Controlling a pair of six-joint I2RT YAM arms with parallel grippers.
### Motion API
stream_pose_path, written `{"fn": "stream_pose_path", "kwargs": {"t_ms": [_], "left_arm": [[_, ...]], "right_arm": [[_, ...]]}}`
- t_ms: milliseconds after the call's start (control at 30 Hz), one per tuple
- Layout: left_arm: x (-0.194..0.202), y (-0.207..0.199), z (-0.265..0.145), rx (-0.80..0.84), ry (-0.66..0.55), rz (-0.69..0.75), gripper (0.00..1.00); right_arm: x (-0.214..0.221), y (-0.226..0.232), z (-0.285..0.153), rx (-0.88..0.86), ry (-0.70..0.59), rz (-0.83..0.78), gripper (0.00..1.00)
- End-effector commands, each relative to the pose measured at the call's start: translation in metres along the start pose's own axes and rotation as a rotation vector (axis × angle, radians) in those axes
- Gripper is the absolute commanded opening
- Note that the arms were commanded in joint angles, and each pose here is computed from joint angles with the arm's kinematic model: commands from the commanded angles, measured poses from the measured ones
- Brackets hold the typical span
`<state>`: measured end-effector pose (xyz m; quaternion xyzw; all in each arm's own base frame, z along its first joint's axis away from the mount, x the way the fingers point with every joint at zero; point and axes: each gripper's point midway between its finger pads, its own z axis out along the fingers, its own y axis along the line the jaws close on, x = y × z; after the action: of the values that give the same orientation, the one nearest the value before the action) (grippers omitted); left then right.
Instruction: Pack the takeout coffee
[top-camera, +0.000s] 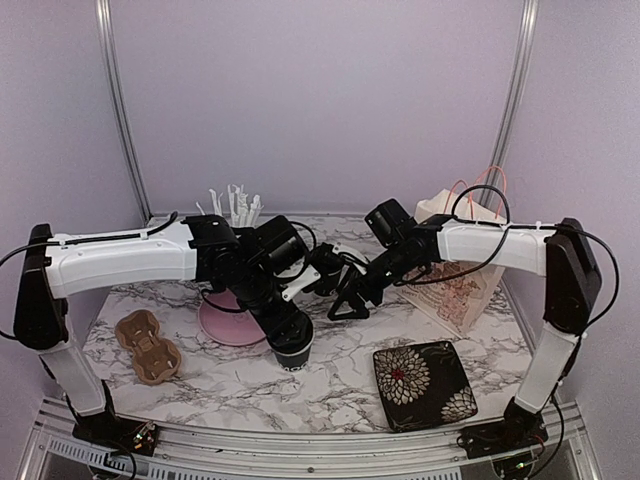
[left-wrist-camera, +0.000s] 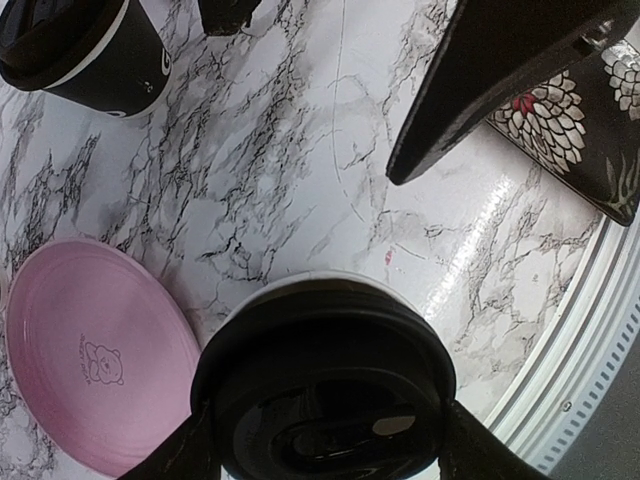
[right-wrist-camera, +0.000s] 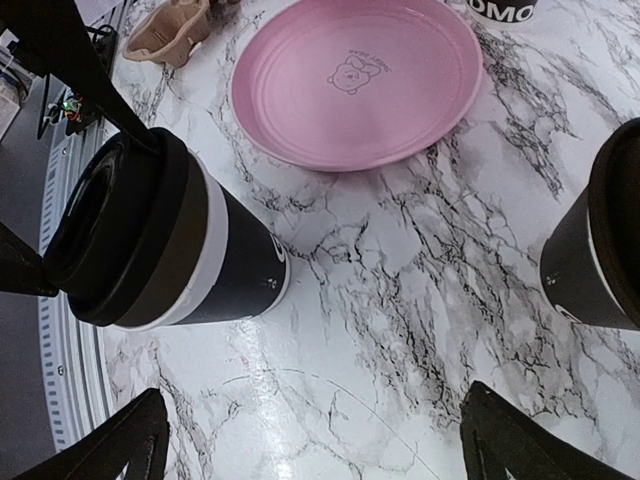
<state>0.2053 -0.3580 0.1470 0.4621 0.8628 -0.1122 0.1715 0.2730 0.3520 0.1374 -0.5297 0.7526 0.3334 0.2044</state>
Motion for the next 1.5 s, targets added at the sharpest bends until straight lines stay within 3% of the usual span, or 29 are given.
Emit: {"fn": "stream_pose_path", "kwargs": {"t_ms": [0,500,667,700,1000,1133,1233,1367,1467], "left_arm": [[-0.008,0.000,0.007,0.014,-0.001,0.002,0.72],[-0.014,0.005,0.020,-0.006,-0.014,-0.014,0.85],[-0.022,0.005,0.006,-0.006,-0.060,-0.012,0.93],[-0.025,0.005,-0.001,-0.005,-0.081,-0.013,0.98],[-0.035,0.012,-0.038,-0.051,-0.188,-0.041,0.99],[-0.027,0.031,-0.046,-0.143,-0.218,-0.156,0.99],[-0.017,0.050,-0.049,-0.183,-0.271,-0.308,0.99],[-0.003,0.066,-0.039,-0.041,-0.351,-0.602,0.92],[-0.004,0.066,-0.038,0.021,-0.398,-0.650,0.90]], "right_arm": [[-0.007,-0.002,0.000,-0.010,-0.009,0.020,0.99],[-0.004,0.016,0.005,-0.279,-0.070,0.245,0.97],[-0.005,0.019,0.002,-0.287,-0.077,0.240,0.97],[-0.005,0.019,0.001,-0.285,-0.077,0.240,0.97],[-0.001,0.020,0.003,-0.272,-0.066,0.243,0.97],[-0.001,0.031,0.007,-0.308,-0.061,0.249,0.93],[0.000,0.042,0.011,-0.359,-0.060,0.270,0.85],[-0.003,0.048,0.016,-0.414,-0.054,0.306,0.76],[-0.004,0.048,0.020,-0.440,-0.049,0.331,0.71]]}}
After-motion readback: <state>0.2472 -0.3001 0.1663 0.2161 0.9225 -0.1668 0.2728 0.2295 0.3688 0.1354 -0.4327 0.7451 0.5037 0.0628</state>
